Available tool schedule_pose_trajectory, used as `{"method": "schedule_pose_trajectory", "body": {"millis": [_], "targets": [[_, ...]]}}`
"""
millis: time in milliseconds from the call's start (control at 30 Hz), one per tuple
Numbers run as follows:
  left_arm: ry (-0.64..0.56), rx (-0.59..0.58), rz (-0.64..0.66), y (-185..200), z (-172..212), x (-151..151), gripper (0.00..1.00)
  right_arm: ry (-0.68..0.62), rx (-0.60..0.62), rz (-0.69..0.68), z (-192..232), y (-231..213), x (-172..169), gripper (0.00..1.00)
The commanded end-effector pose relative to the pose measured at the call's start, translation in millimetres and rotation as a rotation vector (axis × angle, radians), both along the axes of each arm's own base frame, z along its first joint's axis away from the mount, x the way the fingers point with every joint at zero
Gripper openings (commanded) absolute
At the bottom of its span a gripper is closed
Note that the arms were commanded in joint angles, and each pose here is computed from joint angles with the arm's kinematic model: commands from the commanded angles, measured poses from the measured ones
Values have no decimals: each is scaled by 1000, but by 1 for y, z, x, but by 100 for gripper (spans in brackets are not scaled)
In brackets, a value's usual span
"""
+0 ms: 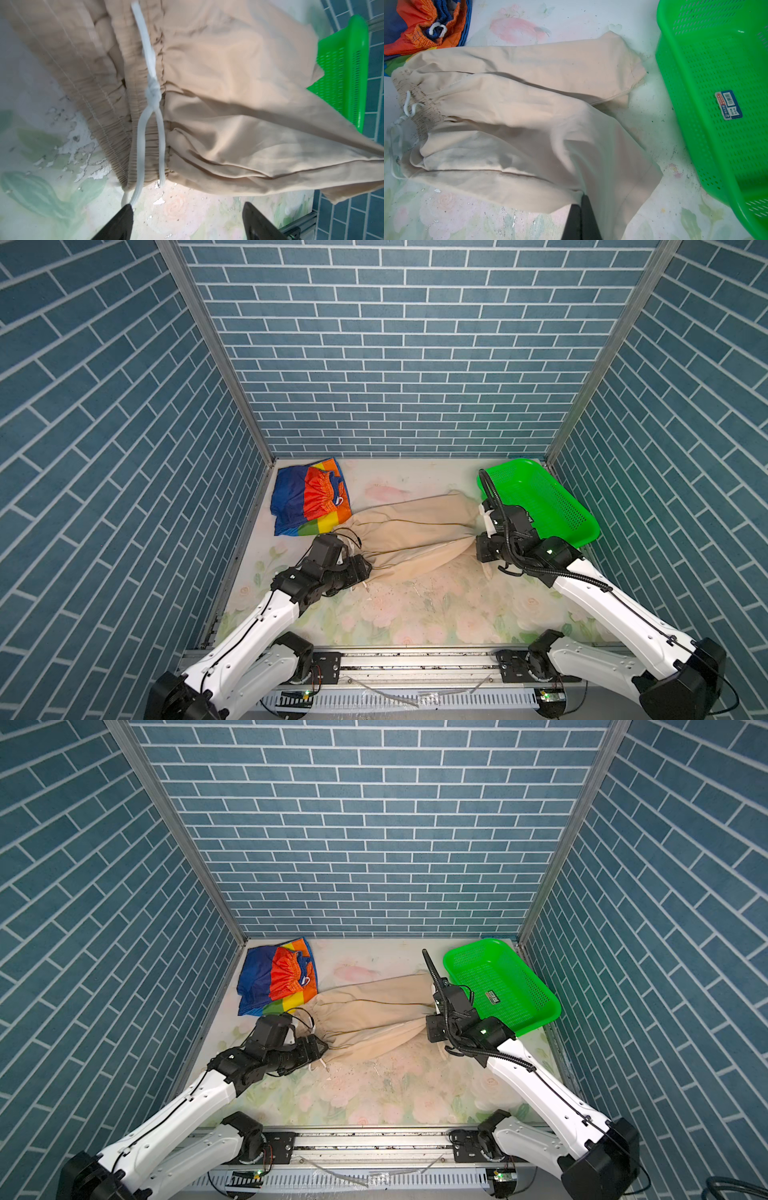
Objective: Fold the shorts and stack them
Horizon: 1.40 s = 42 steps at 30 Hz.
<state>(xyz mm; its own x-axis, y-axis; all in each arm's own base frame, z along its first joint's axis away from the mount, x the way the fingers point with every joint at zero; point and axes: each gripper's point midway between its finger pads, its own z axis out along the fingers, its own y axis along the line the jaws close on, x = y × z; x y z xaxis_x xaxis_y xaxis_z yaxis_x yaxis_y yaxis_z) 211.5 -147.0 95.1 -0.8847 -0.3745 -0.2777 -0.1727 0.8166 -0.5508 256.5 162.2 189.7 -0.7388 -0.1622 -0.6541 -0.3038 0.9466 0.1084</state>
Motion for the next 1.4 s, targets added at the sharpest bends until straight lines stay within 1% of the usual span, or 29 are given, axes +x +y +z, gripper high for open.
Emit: {"method": "schedule_pose_trajectory", "body": {"millis": [0, 200, 333, 367, 467, 500, 533, 667, 767, 867, 933, 1033, 1133, 1200, 1267, 1333, 1367], "targets": [[-12, 29, 34, -2, -8, 12, 82, 24, 17, -21, -3, -2, -2, 0], [-10, 156, 34, 2, -21, 29, 77, 21, 24, -30, -6, -7, -7, 0], [-21, 134, 30, -6, -27, 38, 68, 30, 23, -34, -10, -9, -8, 0], [-20, 118, 27, -10, -29, 40, 61, 28, 24, -35, -10, -9, -8, 0], [-29, 104, 31, -14, -26, 45, 14, 24, 24, -43, -9, -11, -5, 0], [-45, 107, 25, -15, -19, 48, 5, 22, 19, -49, -9, -12, -3, 0], [-68, 116, 18, -15, -8, 53, 0, 20, 16, -59, -8, -14, -1, 0], [-208, 183, -20, -13, 59, 75, 0, 35, 14, -95, -7, -20, 8, 0], [-273, 226, -43, -6, 95, 83, 0, 54, 10, -113, -12, -24, 9, 0], [-302, 231, -26, 7, 113, 95, 0, 62, 17, -150, -19, -29, 16, 0], [-315, 197, 8, 15, 119, 111, 0, 62, 46, -185, -20, -29, 30, 0], [-328, 119, 43, 16, 123, 145, 0, 41, 110, -248, -16, -28, 72, 0], [-360, 19, 38, 2, 134, 189, 0, 2, 196, -273, 3, -20, 133, 0], [-401, -29, 12, -12, 155, 222, 0, -35, 235, -250, 28, -9, 175, 0], [-433, -65, -19, -25, 178, 252, 0, -80, 242, -208, 59, 3, 215, 0], [-494, -103, -51, -36, 210, 279, 0, -154, 223, -188, 94, 9, 246, 0], [-520, -112, -61, -39, 227, 292, 0, -216, 218, -185, 122, 8, 259, 0]]}}
